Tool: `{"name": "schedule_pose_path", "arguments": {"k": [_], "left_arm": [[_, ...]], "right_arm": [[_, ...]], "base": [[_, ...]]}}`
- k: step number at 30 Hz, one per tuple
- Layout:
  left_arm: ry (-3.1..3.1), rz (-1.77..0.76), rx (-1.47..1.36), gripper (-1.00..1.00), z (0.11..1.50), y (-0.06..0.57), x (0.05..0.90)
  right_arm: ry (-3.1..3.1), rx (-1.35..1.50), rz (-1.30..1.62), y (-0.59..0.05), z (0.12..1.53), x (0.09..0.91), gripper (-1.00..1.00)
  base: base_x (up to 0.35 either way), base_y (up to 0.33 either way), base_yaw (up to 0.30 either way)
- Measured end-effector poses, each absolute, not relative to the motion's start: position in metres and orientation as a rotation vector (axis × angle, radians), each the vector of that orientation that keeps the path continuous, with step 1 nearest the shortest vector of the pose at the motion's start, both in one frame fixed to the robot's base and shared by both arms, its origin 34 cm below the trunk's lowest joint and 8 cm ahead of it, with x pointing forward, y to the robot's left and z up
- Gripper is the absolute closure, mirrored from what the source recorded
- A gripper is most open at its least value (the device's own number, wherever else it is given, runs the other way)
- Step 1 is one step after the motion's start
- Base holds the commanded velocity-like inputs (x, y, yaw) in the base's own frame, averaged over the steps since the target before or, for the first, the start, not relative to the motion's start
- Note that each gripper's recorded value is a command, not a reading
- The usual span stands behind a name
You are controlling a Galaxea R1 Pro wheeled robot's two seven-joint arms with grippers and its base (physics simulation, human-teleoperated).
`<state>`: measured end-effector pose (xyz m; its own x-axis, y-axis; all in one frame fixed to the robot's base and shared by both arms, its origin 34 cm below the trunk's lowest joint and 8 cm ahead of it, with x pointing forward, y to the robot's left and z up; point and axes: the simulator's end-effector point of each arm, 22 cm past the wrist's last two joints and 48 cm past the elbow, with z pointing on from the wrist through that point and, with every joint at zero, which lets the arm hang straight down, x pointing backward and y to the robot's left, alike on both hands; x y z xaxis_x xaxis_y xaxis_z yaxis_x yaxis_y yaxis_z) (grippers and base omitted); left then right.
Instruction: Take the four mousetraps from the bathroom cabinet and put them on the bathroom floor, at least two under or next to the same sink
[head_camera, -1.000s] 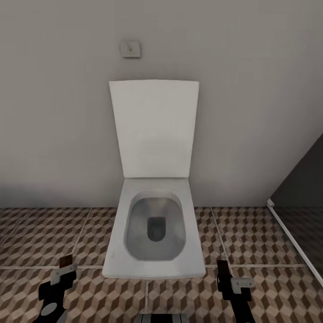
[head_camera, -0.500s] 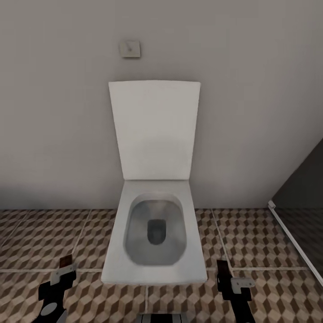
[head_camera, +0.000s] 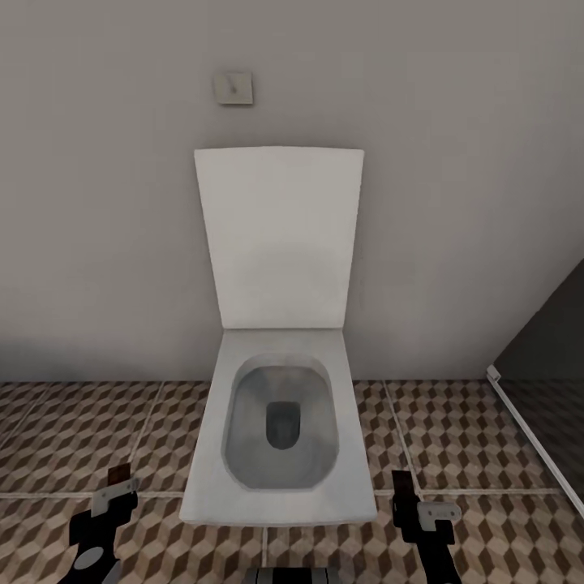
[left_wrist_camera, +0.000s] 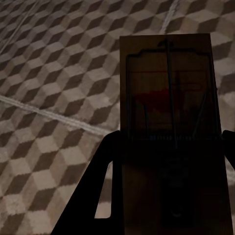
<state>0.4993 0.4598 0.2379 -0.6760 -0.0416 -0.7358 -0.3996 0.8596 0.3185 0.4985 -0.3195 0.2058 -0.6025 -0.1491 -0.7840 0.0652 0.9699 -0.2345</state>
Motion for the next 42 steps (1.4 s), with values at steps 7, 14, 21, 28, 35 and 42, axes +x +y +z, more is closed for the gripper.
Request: {"name": "schedule_pose_path", "arguments": {"k": [7,14,21,28,35,42], "left_arm": [[2.254,0.593,-0.32,1.0,0.238,0.461,0.5],[2.259,0.591,-0.317,1.0,0.237,0.46,0.499],[2.272,0.595,-0.321,1.0,0.231,0.46,0.495],[2.294,0.604,-0.316,1.0,0.219,0.46,0.488],[2.318,0.619,-0.314,1.0,0.207,0.462,0.479],[2.345,0.628,-0.303,1.0,0.196,0.462,0.471]], "right_arm": [[2.198,-0.062,-0.297,-0.319,0.206,0.499,1.0],[2.2,-0.064,-0.299,-0.319,0.206,0.498,1.0],[2.215,-0.068,-0.299,-0.319,0.198,0.494,1.0],[2.243,-0.07,-0.3,-0.319,0.186,0.485,1.0],[2.271,-0.071,-0.303,-0.32,0.174,0.476,1.0],[2.296,-0.067,-0.314,-0.324,0.163,0.467,1.0]], "base": [[0.0,0.0,0.0],[0.0,0.0,0.0],[0.0,0.0,0.0],[0.0,0.0,0.0],[0.0,0.0,0.0],[0.0,0.0,0.0]]}}
